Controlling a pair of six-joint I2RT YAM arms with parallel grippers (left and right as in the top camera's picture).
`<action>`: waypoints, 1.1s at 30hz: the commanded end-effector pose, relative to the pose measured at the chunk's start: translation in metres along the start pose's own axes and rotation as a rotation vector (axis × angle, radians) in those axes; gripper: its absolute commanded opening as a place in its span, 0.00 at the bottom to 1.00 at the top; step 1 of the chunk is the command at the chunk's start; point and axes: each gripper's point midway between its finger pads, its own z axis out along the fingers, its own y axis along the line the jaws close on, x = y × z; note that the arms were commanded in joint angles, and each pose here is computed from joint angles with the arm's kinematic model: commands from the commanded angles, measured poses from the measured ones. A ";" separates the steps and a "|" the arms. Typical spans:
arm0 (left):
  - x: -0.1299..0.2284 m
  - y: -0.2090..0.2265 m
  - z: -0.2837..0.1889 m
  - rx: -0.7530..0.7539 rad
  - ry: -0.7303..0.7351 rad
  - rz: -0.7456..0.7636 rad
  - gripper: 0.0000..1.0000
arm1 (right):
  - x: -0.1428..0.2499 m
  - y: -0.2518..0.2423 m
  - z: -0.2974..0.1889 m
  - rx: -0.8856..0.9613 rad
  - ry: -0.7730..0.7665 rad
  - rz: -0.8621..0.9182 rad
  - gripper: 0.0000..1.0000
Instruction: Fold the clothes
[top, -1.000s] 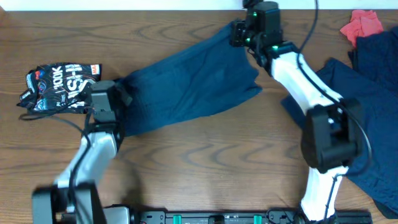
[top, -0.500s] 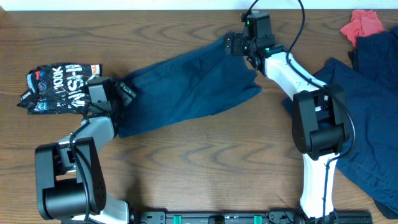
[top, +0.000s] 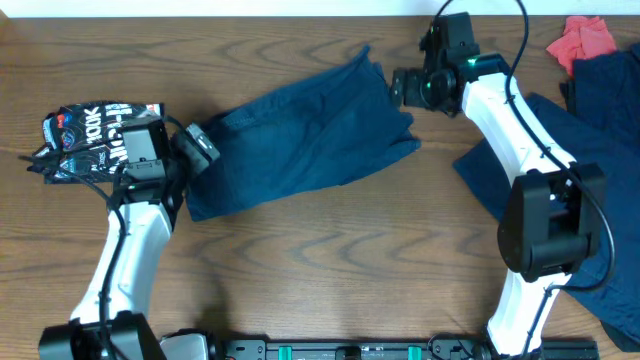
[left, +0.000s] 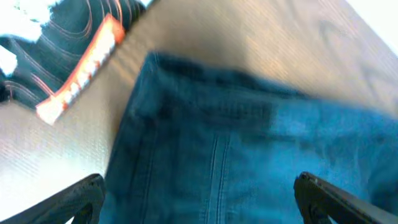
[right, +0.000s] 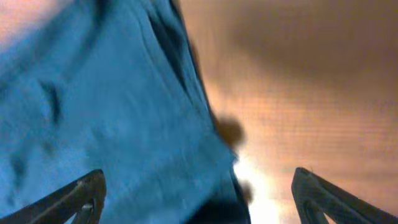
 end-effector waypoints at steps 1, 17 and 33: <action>0.018 -0.010 0.005 0.007 0.061 0.046 0.98 | 0.024 -0.003 0.027 0.001 0.090 0.019 0.88; 0.093 0.019 0.058 -0.127 0.326 0.081 0.98 | 0.071 -0.037 0.055 0.140 0.265 0.149 0.01; 0.114 0.018 0.023 -0.088 0.454 0.132 0.98 | 0.118 -0.130 0.002 0.622 0.396 0.303 0.05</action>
